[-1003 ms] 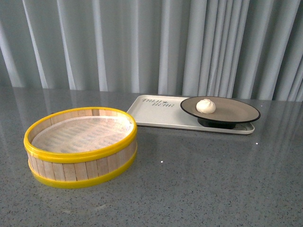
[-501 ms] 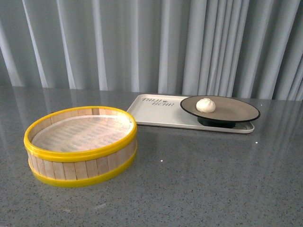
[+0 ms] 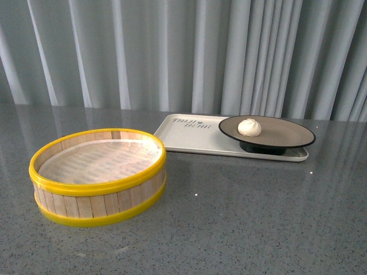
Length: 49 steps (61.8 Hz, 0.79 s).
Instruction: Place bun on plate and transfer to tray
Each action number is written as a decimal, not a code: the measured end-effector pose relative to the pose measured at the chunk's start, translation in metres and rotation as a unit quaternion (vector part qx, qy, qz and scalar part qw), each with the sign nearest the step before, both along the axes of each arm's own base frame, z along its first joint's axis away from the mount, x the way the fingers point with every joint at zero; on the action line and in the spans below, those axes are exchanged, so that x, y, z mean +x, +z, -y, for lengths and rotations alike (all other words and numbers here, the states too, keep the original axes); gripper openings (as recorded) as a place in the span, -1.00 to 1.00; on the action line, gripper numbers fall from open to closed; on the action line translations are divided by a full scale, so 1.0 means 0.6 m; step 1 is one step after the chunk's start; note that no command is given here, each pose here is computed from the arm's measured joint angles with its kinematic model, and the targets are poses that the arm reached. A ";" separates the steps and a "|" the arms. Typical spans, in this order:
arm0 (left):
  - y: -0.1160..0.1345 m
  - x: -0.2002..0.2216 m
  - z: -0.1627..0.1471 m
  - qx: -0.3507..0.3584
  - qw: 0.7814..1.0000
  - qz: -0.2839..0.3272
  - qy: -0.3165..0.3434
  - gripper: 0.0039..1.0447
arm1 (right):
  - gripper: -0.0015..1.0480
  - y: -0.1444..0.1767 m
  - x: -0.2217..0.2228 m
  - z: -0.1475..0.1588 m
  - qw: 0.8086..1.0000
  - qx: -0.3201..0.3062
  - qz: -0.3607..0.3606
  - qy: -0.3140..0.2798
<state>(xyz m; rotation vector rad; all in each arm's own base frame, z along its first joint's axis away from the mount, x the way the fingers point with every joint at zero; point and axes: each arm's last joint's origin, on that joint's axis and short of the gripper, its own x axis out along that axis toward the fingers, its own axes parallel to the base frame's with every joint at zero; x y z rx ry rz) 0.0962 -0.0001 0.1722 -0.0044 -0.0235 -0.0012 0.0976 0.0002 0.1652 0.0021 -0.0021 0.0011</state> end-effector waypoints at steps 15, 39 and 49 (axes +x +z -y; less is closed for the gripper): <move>0.000 0.000 0.000 0.000 1.000 0.000 0.000 0.88 | 0.83 0.000 0.000 0.000 1.000 0.000 0.000 0.000; 0.000 0.000 0.000 0.000 1.000 0.000 0.000 0.88 | 0.84 0.000 0.000 0.000 1.000 0.000 0.000 0.000; 0.000 0.000 0.000 0.000 1.000 0.000 0.000 0.88 | 0.84 0.000 0.000 0.000 1.000 0.000 0.000 0.000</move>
